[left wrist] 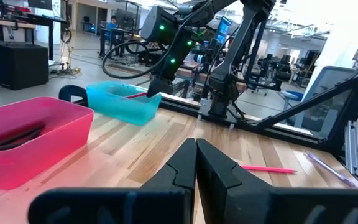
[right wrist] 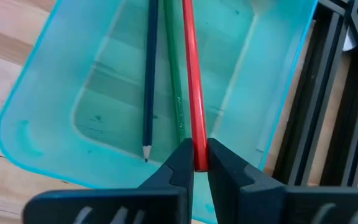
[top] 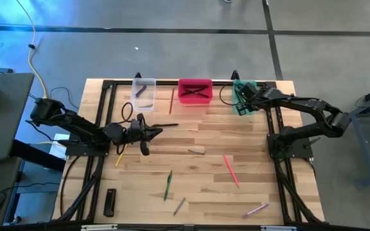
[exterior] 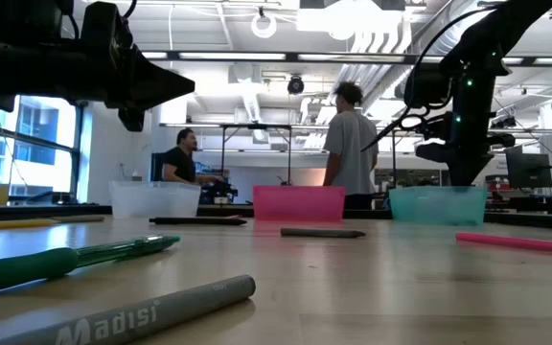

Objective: Sort crayons/erasers/pens/pencils in bins
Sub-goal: Put the red pencil into the blue bin, then put the gray crayon into the transparent bin

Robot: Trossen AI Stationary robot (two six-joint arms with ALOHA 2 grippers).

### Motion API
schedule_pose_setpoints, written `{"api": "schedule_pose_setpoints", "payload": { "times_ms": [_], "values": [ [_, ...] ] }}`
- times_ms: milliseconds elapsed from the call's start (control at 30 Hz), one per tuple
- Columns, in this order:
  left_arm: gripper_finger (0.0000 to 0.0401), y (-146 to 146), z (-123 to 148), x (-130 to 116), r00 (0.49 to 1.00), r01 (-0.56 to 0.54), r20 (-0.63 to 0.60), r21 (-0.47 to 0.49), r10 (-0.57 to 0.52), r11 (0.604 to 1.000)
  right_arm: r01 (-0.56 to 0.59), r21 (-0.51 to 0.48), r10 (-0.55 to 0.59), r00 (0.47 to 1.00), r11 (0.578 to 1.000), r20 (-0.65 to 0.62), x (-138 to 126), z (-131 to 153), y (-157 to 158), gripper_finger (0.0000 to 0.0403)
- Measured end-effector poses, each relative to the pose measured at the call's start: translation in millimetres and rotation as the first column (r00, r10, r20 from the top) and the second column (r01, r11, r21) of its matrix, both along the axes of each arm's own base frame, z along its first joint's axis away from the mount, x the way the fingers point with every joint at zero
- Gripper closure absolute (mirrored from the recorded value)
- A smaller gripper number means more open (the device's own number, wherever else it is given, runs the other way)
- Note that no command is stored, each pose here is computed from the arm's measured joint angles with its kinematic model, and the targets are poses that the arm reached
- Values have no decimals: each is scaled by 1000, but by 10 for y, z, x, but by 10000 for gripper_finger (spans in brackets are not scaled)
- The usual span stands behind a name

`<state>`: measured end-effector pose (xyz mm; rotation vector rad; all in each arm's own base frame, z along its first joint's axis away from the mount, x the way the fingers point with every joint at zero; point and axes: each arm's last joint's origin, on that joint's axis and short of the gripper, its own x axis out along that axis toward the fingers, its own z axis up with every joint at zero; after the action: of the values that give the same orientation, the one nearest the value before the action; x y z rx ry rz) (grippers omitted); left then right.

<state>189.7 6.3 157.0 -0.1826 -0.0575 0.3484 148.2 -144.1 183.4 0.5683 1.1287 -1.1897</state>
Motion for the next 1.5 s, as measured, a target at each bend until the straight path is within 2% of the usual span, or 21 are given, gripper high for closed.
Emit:
{"api": "schedule_pose_setpoints", "payload": {
  "times_ms": [300,433,567,633,767,900,967,1067,1200,1500],
  "values": [
    [401,1,1,0,1000,-3,0,0,3,1000,-4,-4,4,1000,1000,-10,-3,0,0,307],
    [401,1,-3,1,1000,-3,-4,0,3,1000,-14,4,14,1000,1000,-23,-9,4,5,287],
    [401,1,-26,1,1000,-3,-28,0,3,1000,-53,10,54,997,999,-57,-3,102,10,289],
    [401,2,-34,1,999,-4,-36,1,4,1000,-94,-27,93,994,995,-57,9,165,52,298],
    [401,2,-42,1,999,-3,-47,8,4,1000,-172,-132,178,983,976,33,34,278,173,329],
    [401,2,-42,1,999,-3,-47,8,4,1000,-260,-266,310,937,928,164,50,303,350,373],
    [401,1,-41,1,999,-3,-47,8,3,1000,-283,-331,371,897,900,242,56,289,447,393],
    [401,0,-41,1,999,1,-47,8,-1,1000,-310,-418,464,817,854,343,79,285,598,397],
    [401,5,-41,1,999,-1,-47,8,2,1000,-326,-443,519,734,835,439,135,298,805,396],
    [401,3,-41,2,999,6,-47,8,-6,1000,-361,-433,548,694,826,468,275,236,1308,403]
  ]
}}
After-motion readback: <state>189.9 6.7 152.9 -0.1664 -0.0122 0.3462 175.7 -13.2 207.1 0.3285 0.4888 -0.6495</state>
